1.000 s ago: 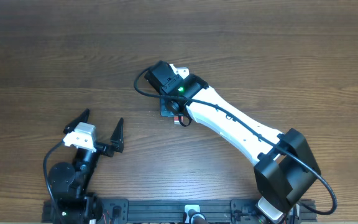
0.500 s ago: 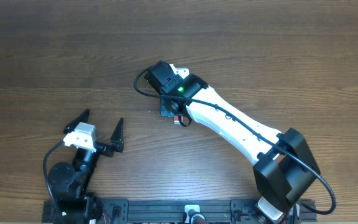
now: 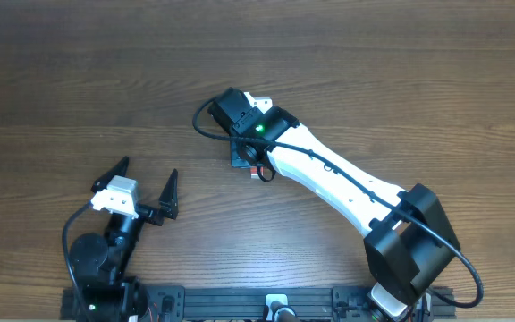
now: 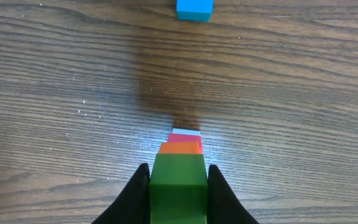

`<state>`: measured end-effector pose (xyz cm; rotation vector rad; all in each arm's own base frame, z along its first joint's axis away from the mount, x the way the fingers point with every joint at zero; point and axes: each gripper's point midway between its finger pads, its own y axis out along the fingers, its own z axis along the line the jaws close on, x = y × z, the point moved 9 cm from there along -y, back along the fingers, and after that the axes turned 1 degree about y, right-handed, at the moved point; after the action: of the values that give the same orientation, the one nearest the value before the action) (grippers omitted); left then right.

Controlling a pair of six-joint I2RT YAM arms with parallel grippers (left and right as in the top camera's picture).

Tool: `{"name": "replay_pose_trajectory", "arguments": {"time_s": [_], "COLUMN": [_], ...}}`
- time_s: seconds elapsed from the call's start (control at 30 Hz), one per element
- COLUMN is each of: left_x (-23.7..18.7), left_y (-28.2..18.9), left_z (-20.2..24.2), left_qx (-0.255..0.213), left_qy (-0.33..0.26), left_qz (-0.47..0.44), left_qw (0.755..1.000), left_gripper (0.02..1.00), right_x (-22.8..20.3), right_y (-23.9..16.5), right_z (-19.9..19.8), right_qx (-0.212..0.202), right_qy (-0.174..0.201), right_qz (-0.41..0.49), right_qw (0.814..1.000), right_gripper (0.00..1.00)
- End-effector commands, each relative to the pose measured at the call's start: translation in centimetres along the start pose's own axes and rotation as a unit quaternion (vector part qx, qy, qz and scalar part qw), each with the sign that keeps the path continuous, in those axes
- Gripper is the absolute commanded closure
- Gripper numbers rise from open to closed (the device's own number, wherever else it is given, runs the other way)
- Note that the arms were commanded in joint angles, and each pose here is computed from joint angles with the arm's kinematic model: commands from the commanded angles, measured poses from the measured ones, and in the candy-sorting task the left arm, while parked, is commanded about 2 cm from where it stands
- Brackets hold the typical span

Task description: Stack Cubes

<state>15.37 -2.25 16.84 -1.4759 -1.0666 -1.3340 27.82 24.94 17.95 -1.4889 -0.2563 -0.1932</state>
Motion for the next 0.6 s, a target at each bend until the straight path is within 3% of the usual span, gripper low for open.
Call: {"name": "replay_pose_trajectory", "arguments": {"time_s": [0.03,0.17,0.43,0.47,0.57,0.6], "left_x": [-0.16,-0.16,-0.16,-0.16,-0.16,-0.16], "left_y": [0.00,0.00,0.00,0.00,0.00,0.00], "left_z": [0.00,0.00,0.00,0.00,0.00,0.00], "left_qx": [-0.003,-0.003,-0.003,-0.003,-0.003,-0.003], "left_qy": [0.005,0.005,0.005,0.005,0.005,0.005], "left_qz": [0.001,0.001,0.001,0.001,0.001,0.001], "left_qw": [1.000,1.000,1.000,1.000,1.000,1.000], "left_gripper": [0.023,0.020,0.023,0.020,0.018,0.020], "right_x": [-0.13,-0.20,-0.21,-0.21,-0.20,-0.19], "right_y": [0.74,0.74,0.74,0.74,0.74,0.74], "right_z": [-0.24,-0.30,-0.31,-0.31,-0.30,-0.30], "right_qx": [-0.016,-0.017,-0.018,-0.018,-0.018,-0.018], "right_qy": [0.004,0.003,0.003,0.003,0.003,0.003], "right_qz": [0.003,0.005,0.005,0.005,0.005,0.005], "right_qw": [1.000,1.000,1.000,1.000,1.000,1.000], "right_gripper": [0.796,0.667,0.540,0.483,0.174,0.128]}}
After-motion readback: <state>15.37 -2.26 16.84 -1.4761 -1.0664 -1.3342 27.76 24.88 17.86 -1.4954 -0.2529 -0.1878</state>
